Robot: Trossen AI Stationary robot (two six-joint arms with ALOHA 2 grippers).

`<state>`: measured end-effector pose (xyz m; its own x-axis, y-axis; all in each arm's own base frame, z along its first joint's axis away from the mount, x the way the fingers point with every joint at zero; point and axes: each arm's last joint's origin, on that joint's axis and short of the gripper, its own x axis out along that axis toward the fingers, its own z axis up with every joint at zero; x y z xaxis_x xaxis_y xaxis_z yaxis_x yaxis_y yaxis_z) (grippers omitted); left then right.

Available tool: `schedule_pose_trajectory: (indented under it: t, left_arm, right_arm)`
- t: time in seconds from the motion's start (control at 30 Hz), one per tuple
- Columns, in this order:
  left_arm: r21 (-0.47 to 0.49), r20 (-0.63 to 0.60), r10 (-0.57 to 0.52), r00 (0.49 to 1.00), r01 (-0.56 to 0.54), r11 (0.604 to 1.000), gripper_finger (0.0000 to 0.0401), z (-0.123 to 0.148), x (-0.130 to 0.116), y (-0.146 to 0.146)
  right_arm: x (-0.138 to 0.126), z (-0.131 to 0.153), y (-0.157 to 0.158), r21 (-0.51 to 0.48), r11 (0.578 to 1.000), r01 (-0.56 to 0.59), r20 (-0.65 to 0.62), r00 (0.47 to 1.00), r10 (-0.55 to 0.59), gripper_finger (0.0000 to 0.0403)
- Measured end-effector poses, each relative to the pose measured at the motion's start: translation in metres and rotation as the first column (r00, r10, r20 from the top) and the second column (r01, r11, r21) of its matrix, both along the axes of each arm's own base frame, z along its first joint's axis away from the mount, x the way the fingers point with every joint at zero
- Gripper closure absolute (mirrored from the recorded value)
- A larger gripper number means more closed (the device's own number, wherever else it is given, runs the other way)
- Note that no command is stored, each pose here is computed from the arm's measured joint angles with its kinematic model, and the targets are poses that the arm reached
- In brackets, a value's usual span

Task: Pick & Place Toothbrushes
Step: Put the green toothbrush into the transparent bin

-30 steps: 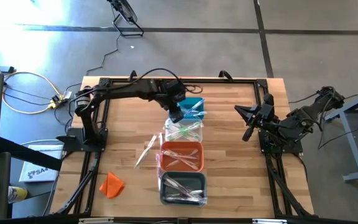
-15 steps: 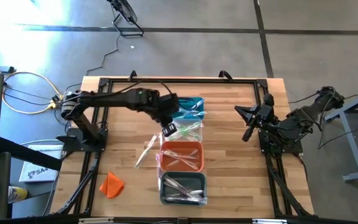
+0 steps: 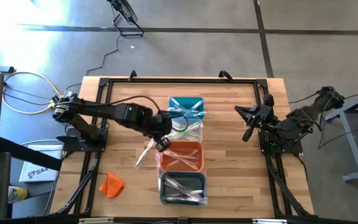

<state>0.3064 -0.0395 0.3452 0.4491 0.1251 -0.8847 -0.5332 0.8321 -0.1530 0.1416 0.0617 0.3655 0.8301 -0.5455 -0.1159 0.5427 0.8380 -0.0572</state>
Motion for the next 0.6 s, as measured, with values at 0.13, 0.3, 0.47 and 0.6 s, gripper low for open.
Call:
schedule_pose_trajectory:
  t: [0.13,0.3,0.47,0.6]
  left_arm:
    - [0.003,0.004,0.053,0.999,-0.053,0.999,0.0400,0.000,-0.005,-0.018]
    - [-0.009,0.010,0.132,0.991,-0.132,0.991,0.0400,-0.001,-0.014,-0.044]
    - [-0.021,0.026,0.217,0.976,-0.217,0.976,0.0401,-0.002,-0.026,-0.066]
    - [-0.036,0.024,0.278,0.960,-0.277,0.960,0.0401,-0.013,-0.033,-0.081]
  right_arm:
    - [0.000,0.000,0.000,-0.001,1.000,0.000,-0.002,1.000,0.000,0.0401]
    - [0.000,-0.001,0.000,-0.007,1.000,0.000,-0.011,1.000,0.000,0.0401]
    - [-0.001,-0.003,0.000,-0.021,1.000,0.000,-0.031,1.000,-0.001,0.0401]
    - [-0.001,-0.003,-0.001,-0.025,1.000,0.000,-0.037,0.999,-0.001,0.0401]
